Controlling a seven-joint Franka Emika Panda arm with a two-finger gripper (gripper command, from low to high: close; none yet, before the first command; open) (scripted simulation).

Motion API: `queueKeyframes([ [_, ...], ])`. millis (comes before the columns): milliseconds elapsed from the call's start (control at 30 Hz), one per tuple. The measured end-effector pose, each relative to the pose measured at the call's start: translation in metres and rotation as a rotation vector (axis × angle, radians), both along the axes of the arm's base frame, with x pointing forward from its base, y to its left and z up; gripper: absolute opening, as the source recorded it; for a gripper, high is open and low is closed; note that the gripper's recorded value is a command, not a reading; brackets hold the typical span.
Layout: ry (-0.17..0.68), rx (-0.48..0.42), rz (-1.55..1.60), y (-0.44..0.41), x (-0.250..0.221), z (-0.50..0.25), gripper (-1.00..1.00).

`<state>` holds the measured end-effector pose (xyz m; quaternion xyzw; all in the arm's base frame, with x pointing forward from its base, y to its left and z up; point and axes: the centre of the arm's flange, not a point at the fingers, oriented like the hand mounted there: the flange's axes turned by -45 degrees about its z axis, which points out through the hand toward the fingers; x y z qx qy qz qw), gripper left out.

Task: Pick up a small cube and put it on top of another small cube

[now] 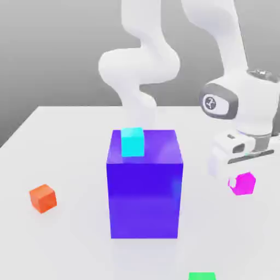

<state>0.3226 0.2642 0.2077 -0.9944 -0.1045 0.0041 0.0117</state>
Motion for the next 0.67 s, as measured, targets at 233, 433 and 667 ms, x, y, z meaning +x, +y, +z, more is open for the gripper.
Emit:
queueKeyframes([
  [233,0.006,0.003,-0.400,-0.050,0.121,0.022,-1.00],
  [433,-0.001,-0.019,-0.737,-0.133,0.208,0.027,-1.00],
  [667,-0.002,-0.023,-0.765,-0.141,0.215,-0.024,1.00],
])
